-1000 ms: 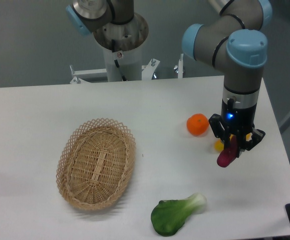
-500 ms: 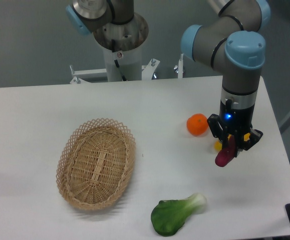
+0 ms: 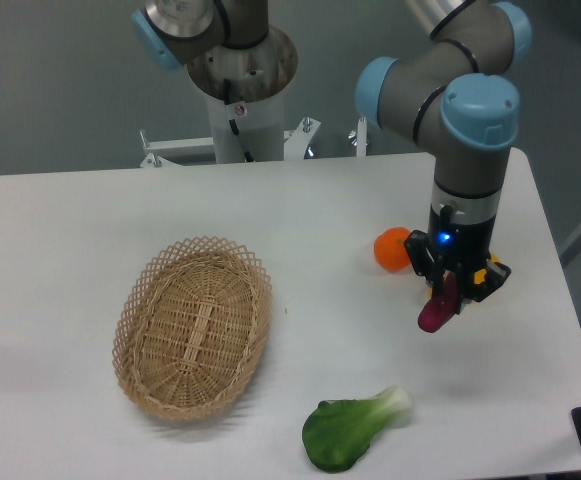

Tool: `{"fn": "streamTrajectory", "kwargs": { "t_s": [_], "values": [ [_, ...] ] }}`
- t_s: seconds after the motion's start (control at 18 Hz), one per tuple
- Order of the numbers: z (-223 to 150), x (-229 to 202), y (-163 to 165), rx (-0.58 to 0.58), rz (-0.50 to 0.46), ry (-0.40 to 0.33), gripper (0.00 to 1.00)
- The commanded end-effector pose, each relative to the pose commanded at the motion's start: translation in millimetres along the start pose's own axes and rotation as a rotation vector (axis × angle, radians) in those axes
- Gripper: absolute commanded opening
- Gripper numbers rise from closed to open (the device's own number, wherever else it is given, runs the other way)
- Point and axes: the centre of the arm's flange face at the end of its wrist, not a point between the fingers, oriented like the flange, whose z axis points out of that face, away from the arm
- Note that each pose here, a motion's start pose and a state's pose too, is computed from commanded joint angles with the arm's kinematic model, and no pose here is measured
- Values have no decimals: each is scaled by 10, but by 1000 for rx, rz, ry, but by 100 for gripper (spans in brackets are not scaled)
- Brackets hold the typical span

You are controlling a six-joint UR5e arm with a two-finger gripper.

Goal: Place the sweet potato on the table
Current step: 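Carry the sweet potato toward the open table beside the orange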

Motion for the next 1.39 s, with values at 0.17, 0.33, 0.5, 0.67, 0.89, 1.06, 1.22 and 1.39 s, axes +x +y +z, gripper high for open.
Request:
{"fn": "streamTrajectory", "kwargs": {
  "t_s": [0.17,0.33,0.5,0.67,0.89,1.06,1.22,1.39],
  "values": [
    [190,173,65,-7,-5,20,17],
    [362,369,12,-52,10,24,18],
    [598,611,-172,-153,9,26,18],
    [666,756,-316,-185,-45,19,18],
    [762,1000,-353,-202,-49,50,19],
    [842,1153,-430,-216,-22,67,19],
    [852,1205,-496,-213,-9,70,20],
    [861,1240,-538,-211,1,73,20]
  ]
}}
